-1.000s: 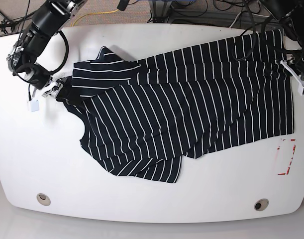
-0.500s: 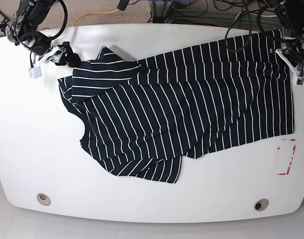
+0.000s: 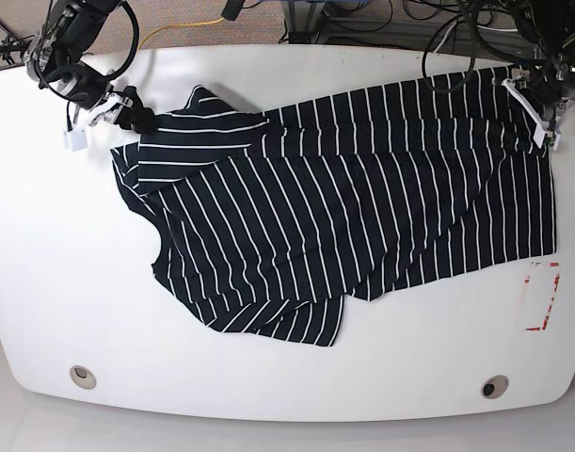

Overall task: Fold the T-shirt properly
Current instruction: 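Release and regrasp the shirt edge with the right gripper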

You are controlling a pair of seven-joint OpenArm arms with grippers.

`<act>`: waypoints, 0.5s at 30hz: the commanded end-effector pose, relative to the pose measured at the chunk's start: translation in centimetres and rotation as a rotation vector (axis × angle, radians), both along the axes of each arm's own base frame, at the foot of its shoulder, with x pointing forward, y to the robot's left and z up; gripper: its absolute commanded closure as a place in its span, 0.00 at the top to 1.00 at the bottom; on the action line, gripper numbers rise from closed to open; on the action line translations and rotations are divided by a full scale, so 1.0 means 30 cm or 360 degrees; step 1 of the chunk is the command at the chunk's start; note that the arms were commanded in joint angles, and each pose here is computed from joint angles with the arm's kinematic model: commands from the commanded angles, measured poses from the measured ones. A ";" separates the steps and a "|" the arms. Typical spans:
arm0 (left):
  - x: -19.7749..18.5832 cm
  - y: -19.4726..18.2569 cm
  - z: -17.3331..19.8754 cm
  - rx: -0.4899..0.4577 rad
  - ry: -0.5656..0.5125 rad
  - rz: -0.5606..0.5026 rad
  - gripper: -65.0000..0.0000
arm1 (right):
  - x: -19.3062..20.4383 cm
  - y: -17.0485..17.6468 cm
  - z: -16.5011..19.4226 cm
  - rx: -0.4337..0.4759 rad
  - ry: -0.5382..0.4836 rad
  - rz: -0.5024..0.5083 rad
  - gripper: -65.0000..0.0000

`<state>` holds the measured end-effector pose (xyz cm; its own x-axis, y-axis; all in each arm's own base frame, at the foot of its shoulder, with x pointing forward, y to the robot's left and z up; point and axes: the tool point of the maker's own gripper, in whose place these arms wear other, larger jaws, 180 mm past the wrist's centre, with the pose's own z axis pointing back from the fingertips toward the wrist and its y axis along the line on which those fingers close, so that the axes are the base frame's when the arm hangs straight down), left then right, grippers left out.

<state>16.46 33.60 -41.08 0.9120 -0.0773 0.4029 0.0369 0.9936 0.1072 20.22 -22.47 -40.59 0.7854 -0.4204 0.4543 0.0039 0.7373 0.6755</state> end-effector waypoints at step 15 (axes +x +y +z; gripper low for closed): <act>-0.018 0.044 0.006 0.0066 0.0045 -0.0008 0.29 | 0.033 0.032 0.223 -0.0006 -0.0350 0.0102 0.00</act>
<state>16.65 34.02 -41.01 0.9070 -0.0830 0.4129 0.0399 0.9929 0.1117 20.56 -21.30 -35.78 0.7267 -0.3912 0.5647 -0.1346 0.7250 0.6754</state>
